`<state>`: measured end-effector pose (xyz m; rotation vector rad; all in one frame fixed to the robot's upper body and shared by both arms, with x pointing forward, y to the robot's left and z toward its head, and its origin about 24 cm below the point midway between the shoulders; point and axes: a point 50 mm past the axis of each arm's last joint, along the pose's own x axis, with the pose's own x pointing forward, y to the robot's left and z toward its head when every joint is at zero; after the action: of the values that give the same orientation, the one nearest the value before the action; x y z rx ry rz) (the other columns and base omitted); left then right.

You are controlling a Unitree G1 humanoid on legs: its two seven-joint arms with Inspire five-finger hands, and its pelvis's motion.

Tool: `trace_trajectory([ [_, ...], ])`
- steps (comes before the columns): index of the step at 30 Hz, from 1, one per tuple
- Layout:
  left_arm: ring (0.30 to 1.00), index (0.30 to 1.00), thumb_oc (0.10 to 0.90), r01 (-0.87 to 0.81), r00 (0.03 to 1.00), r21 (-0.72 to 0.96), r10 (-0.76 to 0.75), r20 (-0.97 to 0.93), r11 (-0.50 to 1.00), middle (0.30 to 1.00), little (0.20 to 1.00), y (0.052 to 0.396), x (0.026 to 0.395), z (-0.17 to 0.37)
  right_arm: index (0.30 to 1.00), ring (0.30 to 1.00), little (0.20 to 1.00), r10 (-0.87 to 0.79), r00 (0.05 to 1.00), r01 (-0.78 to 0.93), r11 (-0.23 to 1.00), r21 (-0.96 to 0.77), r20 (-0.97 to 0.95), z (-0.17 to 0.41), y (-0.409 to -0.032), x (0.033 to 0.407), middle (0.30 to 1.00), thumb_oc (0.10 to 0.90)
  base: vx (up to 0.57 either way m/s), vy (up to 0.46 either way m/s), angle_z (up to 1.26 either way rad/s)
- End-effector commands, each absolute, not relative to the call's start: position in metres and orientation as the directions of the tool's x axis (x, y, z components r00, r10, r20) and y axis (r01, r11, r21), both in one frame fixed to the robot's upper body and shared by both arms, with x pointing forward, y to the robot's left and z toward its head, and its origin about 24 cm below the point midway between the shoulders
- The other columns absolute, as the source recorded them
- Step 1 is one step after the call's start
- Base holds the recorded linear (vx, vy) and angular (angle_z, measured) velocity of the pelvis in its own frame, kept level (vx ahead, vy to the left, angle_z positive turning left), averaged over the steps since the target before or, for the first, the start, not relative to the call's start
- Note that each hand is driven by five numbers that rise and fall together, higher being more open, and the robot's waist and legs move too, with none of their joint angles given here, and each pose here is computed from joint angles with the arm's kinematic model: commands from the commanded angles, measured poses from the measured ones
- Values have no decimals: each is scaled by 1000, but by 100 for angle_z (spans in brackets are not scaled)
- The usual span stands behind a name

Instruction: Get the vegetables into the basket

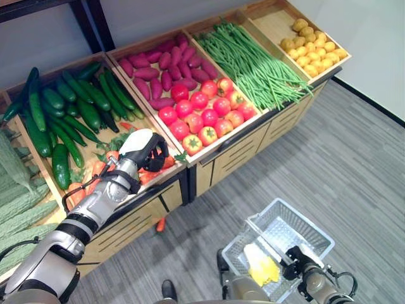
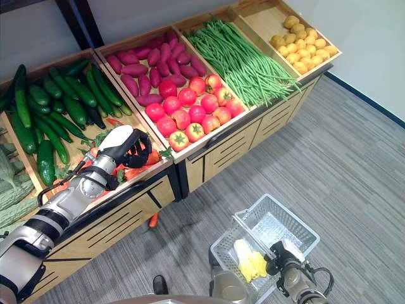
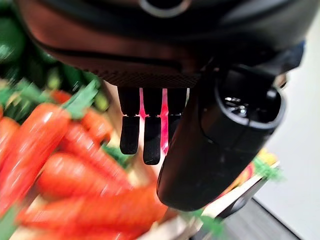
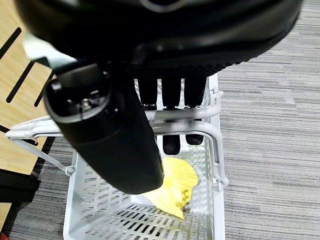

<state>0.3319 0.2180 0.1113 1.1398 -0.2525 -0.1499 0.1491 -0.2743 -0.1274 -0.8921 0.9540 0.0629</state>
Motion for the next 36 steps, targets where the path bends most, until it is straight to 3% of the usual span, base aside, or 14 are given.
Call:
trace_trajectory([
  [1, 300, 300, 400, -335, 834, 839, -278, 476, 429, 300, 300, 217, 343, 203, 300, 300, 300, -359, 644, -391, 604, -694, -676, -118, -292, 152, 300, 400, -1, 3, 8],
  [8, 300, 300, 400, -335, 832, 882, -336, 442, 331, 300, 300, 221, 334, 208, 300, 300, 300, -363, 621, -405, 610, -681, -694, -121, -292, 145, 300, 400, -8, 9, 3],
  [10, 956, 956, 869, -336, 840, 904, -351, 414, 263, 956, 956, 226, 332, 208, 300, 300, 300, -365, 617, -406, 611, -680, -697, -121, -293, 143, 300, 400, -9, 16, 5],
  [11, 1000, 1000, 900, -334, 847, 920, -362, 388, 204, 1000, 1000, 230, 331, 207, 300, 300, 300, -370, 614, -405, 610, -681, -697, -121, -294, 142, 300, 400, -7, 15, 4],
  [15, 1000, 1000, 900, -350, 861, 935, -376, 342, 47, 1000, 1000, 241, 327, 213, 300, 300, 300, -379, 606, -405, 610, -681, -700, -122, -296, 139, 300, 400, -14, 20, 8],
  [16, 1000, 1000, 900, -354, 887, 929, -352, 298, -106, 1000, 1000, 257, 324, 217, 300, 300, 300, -384, 601, -405, 610, -681, -701, -122, -298, 136, 300, 400, -16, 28, 11],
  [17, 1000, 1000, 900, -354, 888, 929, -351, 298, -106, 1000, 1000, 257, 323, 217, 300, 300, 300, -384, 601, -405, 609, -682, -701, -122, -298, 136, 300, 400, -23, 31, 9],
  [20, 1000, 1000, 900, -365, 912, 930, -187, 365, 38, 1000, 1000, 278, 316, 200, 300, 300, 300, -390, 588, -403, 618, -675, -708, -125, -296, 132, 300, 400, -18, 10, 8],
  [21, 1000, 1000, 900, -375, 915, 914, -94, 391, 152, 1000, 1000, 285, 312, 187, 300, 300, 300, -390, 583, -407, 619, -672, -713, -126, -295, 131, 300, 400, -32, 19, 6],
  [22, 1000, 1000, 900, -416, 907, 832, 103, 408, 366, 1000, 1000, 294, 306, 161, 300, 300, 300, -396, 576, -406, 620, -672, -715, -126, -293, 133, 300, 400, -32, 24, 5],
  [28, 1000, 1000, 900, -417, 909, 754, 232, 347, 508, 1000, 1000, 301, 296, 140, 300, 300, 300, -381, 599, -421, 599, -682, -704, -121, -294, 145, 300, 400, -19, 19, 8],
  [34, 1000, 1000, 900, -409, 911, 891, 149, 385, 197, 1000, 1000, 315, 300, 161, 300, 300, 300, -372, 584, -443, 599, -667, -722, -123, -295, 139, 300, 400, -4, 4, 1],
  [36, 1000, 1000, 900, -417, 906, 895, 149, 396, 159, 1000, 1000, 315, 304, 163, 300, 300, 300, -370, 578, -449, 600, -662, -728, -125, -293, 136, 300, 400, 0, 0, 0],
])
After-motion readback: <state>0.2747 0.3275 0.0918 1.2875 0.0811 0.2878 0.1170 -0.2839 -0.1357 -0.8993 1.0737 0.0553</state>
